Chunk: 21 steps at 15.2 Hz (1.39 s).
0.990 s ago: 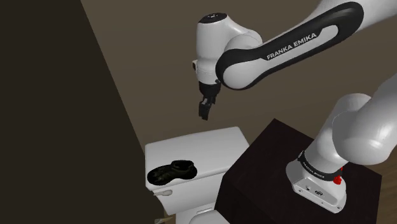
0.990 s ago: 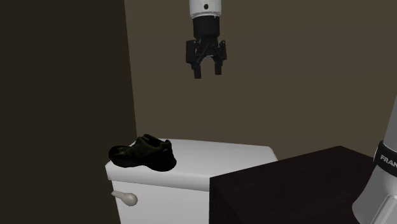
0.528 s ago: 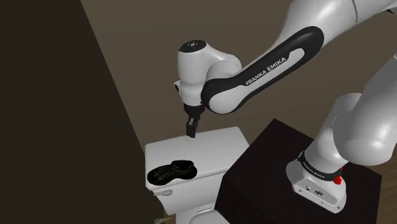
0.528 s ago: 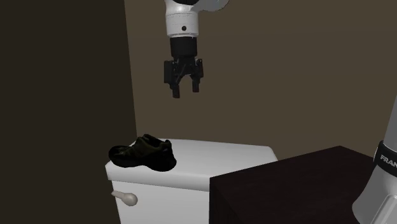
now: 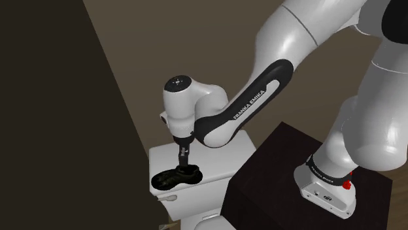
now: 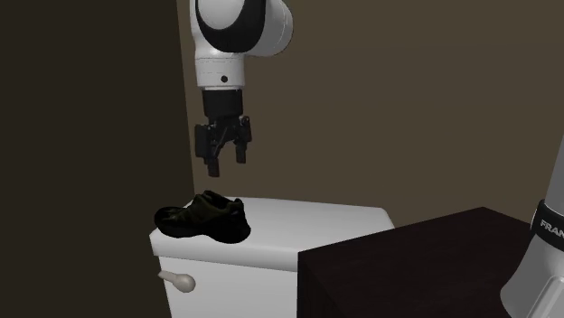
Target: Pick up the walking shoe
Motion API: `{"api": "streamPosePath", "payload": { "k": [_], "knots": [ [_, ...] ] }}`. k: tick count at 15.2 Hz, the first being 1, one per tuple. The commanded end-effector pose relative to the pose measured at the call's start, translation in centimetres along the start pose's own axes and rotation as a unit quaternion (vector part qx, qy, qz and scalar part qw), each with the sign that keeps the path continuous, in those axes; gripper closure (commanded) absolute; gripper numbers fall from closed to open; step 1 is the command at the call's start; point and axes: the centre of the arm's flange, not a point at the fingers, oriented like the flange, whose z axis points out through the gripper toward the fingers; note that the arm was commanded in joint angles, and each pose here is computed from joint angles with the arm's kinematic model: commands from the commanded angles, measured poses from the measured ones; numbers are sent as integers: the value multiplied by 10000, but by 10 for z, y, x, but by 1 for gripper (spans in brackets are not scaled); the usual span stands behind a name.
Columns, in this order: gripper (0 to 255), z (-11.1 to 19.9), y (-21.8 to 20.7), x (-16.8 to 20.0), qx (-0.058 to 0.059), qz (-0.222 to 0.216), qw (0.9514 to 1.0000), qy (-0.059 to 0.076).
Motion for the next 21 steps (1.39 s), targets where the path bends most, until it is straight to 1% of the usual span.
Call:
{"api": "streamPosePath", "payload": {
  "k": [1,3,4,11,13,14,21],
  "knots": [
    [0,12,-21,13,30,-247,9997,27],
    [0,26,-39,24,57,-489,9988,47],
    [0,29,-43,26,62,-536,9985,51],
    [0,69,-45,25,62,-536,9985,51],
    [0,69,-45,25,62,-536,9985,51],
    [255,69,-45,25,62,-537,9985,51],
    [255,69,-45,25,62,-537,9985,51]
  ]
}}
